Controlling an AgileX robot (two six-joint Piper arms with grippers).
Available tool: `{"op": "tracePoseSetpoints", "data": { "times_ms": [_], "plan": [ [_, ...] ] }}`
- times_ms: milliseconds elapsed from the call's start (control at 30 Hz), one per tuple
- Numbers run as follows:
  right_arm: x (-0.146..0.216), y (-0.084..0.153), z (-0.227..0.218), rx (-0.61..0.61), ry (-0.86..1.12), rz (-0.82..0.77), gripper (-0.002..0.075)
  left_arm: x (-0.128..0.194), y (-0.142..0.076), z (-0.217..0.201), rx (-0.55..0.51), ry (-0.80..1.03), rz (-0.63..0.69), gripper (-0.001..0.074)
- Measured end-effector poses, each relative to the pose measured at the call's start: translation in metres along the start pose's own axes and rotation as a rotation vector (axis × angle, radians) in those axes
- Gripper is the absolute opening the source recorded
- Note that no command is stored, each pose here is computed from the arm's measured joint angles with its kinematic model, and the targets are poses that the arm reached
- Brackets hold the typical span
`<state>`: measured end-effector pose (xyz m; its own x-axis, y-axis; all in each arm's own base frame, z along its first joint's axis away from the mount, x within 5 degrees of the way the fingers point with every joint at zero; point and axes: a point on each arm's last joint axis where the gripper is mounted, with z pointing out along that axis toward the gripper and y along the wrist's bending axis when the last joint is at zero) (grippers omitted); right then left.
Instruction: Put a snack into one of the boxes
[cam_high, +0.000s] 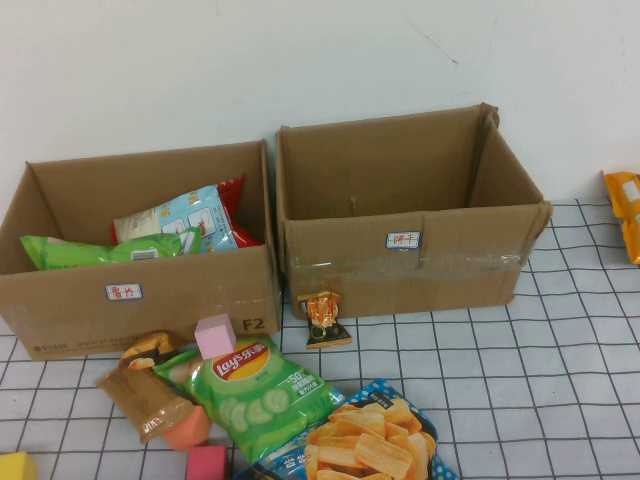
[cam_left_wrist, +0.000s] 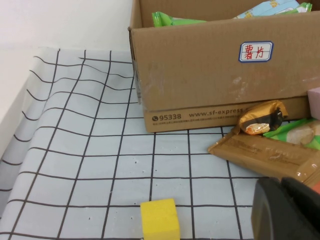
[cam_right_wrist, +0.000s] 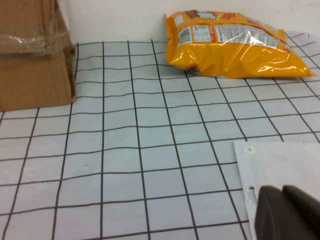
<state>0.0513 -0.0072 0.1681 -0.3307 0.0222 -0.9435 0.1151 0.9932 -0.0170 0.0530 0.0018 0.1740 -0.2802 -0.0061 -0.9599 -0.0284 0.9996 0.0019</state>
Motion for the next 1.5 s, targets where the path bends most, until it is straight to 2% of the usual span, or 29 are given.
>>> {"op": "tracePoseSetpoints", "data": {
  "times_ms": [233, 333, 467, 600, 700, 1033, 1100, 1267, 1400, 1500],
  "plan": [
    [0.000, 0.000, 0.000, 0.000, 0.000, 0.000, -0.0001, 0.000, 0.000, 0.000, -0.003, -0.004, 0.009, -0.0001],
    [0.000, 0.000, 0.000, 0.000, 0.000, 0.000, -0.0001, -0.002, -0.001, 0.000, 0.012, -0.030, -0.038, -0.0001],
    [0.000, 0.000, 0.000, 0.000, 0.000, 0.000, -0.0001, -0.009, -0.005, 0.000, 0.062, -0.097, -0.243, -0.0001],
    [0.000, 0.000, 0.000, 0.000, 0.000, 0.000, -0.0001, -0.018, -0.007, -0.002, 0.141, -0.179, -0.644, -0.0001],
    [0.000, 0.000, 0.000, 0.000, 0.000, 0.000, -0.0001, -0.022, -0.007, -0.003, 0.183, -0.198, -0.853, -0.0001],
    [0.000, 0.000, 0.000, 0.000, 0.000, 0.000, -0.0001, -0.025, -0.006, -0.004, 0.220, -0.226, -1.058, -0.0001],
    [0.000, 0.000, 0.000, 0.000, 0.000, 0.000, -0.0001, -0.026, -0.007, -0.004, 0.220, -0.221, -1.017, -0.0001],
    [0.000, 0.000, 0.000, 0.000, 0.000, 0.000, -0.0001, -0.059, -0.016, -0.022, 0.269, -0.204, -0.695, -0.0001],
    [0.000, 0.000, 0.000, 0.000, 0.000, 0.000, -0.0001, -0.086, -0.020, -0.027, 0.244, -0.070, -0.425, -0.0001],
    [0.000, 0.000, 0.000, 0.000, 0.000, 0.000, -0.0001, -0.100, -0.019, -0.020, 0.202, 0.073, -0.283, -0.0001]
  ]
}}
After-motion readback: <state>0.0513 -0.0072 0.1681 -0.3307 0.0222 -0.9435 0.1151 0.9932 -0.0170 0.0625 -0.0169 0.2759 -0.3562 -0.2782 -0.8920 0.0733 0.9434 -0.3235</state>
